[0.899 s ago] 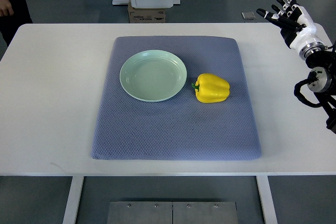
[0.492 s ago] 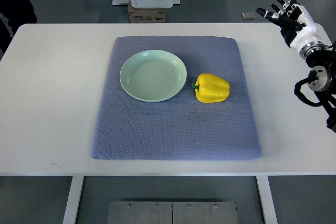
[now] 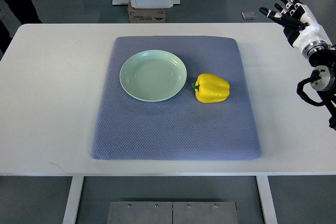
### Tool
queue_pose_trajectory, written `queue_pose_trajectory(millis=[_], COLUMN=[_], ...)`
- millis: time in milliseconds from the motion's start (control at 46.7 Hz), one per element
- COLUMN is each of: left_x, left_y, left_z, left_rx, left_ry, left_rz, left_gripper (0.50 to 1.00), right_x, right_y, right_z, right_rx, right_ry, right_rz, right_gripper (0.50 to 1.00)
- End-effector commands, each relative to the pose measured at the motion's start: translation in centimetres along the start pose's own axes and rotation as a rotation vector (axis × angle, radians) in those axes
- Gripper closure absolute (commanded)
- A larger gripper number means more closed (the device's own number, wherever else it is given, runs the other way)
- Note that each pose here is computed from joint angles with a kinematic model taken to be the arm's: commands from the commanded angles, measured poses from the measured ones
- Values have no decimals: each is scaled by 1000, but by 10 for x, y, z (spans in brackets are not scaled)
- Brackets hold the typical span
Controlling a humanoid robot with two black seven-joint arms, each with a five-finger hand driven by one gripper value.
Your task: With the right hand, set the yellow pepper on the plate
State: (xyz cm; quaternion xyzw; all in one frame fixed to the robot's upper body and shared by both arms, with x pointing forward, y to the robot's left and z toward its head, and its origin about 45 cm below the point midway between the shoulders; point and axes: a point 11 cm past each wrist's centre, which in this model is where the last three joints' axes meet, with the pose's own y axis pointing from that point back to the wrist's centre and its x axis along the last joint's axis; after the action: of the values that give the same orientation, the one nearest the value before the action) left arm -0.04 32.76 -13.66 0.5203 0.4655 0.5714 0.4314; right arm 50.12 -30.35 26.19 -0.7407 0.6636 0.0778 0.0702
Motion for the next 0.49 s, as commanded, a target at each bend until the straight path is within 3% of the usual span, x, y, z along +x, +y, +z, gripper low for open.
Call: queue_pose_trajectory(millis=[0, 471], left_x=[0, 0], left_y=[0, 0], left_z=[0, 0], left_rx=[-1, 1], left_ry=[0, 0], left_rz=[0, 0], left_gripper=[500, 500], right_x=[1, 0], right_y=[0, 0], right_z=[0, -1], right_rx=[-1, 6], right_ry=[1, 3], right_rz=[0, -4], right_gripper=[500, 500])
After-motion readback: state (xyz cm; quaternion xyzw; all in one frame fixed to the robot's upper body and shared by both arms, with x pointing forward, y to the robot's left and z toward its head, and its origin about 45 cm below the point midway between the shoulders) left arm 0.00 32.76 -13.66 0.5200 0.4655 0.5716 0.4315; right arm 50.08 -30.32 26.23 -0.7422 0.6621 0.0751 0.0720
